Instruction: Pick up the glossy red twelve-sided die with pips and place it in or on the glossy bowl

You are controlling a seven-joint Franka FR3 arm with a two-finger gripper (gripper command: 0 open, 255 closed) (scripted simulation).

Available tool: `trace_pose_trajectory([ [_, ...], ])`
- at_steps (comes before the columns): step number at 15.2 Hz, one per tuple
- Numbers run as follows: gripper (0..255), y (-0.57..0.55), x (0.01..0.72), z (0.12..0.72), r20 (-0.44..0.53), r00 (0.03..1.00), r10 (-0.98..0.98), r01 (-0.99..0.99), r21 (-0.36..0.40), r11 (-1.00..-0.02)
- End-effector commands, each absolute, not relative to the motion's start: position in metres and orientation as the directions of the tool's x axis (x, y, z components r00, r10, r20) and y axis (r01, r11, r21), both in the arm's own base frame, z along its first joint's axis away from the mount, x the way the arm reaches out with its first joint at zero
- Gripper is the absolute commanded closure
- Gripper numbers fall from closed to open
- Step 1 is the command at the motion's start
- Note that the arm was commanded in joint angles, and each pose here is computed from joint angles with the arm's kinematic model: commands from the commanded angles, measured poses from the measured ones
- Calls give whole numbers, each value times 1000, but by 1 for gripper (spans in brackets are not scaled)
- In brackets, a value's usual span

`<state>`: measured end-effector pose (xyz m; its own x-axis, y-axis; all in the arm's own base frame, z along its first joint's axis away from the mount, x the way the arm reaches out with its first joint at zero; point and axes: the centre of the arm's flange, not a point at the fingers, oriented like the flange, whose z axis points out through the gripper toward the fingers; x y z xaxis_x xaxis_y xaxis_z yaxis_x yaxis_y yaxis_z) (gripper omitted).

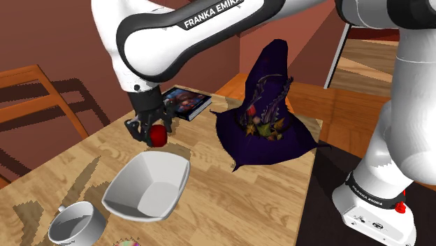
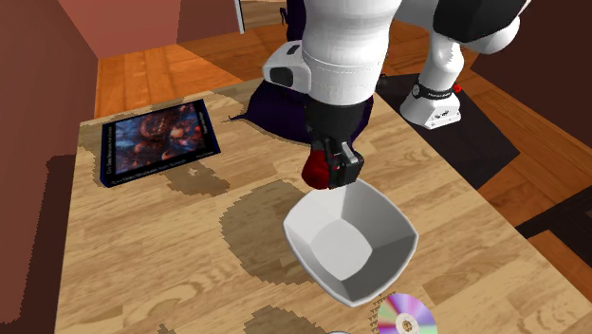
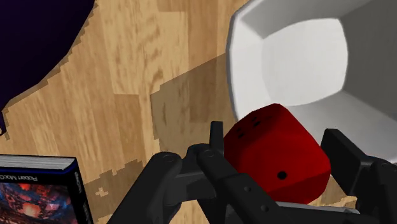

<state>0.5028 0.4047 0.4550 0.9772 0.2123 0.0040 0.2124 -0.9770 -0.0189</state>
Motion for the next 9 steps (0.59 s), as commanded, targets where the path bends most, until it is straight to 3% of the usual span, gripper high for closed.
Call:
trace_pose_trajectory([
  [1,255,430,488,454,4,977,211,211,-19,-977],
  [9,255,484,457,432,4,977,211,211,-19,-977],
])
